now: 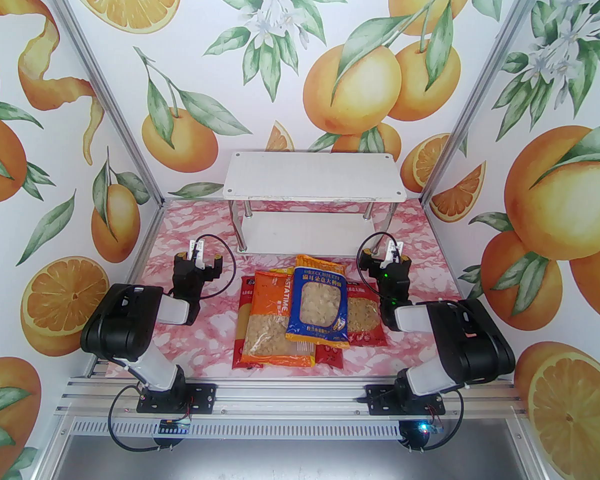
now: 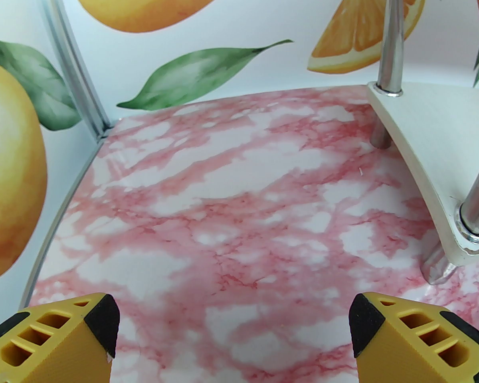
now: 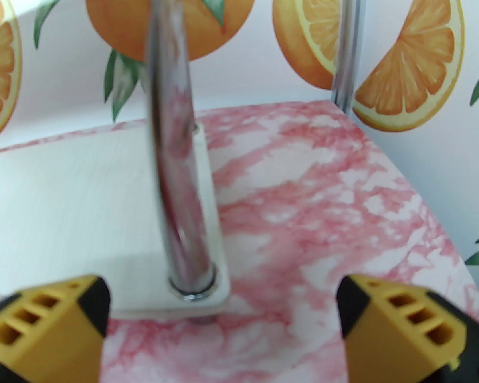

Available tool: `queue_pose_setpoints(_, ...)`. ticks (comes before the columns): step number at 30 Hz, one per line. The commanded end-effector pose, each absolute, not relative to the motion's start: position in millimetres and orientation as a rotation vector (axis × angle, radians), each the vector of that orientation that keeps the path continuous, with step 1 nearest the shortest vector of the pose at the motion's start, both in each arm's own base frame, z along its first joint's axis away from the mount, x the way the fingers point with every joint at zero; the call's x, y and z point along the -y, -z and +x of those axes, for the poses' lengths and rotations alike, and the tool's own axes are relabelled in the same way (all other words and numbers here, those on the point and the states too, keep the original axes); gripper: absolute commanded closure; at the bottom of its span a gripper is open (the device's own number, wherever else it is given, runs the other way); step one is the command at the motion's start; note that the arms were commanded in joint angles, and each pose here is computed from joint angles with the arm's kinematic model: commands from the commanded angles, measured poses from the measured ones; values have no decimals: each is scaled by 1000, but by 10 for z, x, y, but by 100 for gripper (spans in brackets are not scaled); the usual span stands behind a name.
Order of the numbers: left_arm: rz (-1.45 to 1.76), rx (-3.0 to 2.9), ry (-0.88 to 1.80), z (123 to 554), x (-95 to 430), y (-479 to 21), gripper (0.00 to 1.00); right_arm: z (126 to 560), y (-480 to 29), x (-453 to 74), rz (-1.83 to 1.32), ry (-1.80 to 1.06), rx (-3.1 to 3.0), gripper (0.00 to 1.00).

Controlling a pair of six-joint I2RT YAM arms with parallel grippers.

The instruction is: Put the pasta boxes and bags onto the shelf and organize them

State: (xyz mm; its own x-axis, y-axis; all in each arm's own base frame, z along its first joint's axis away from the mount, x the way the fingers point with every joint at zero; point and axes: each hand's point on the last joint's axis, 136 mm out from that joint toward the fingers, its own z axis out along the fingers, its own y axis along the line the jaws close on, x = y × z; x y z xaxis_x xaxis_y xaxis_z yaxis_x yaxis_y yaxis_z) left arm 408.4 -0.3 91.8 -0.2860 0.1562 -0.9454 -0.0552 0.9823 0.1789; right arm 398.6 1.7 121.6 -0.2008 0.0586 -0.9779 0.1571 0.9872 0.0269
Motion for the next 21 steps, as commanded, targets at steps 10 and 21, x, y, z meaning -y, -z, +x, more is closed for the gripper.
queue_pose_setpoints(10, 70, -1818, -188, 4152, 10, -1056, 0, 3984, -1164, 9, 153, 115, -1791, 0)
queue_pose_setpoints(21, 146, -1824, -115, 4177, 135, -1049, 0, 3994, -1164, 6, 151, 102, -1795, 0)
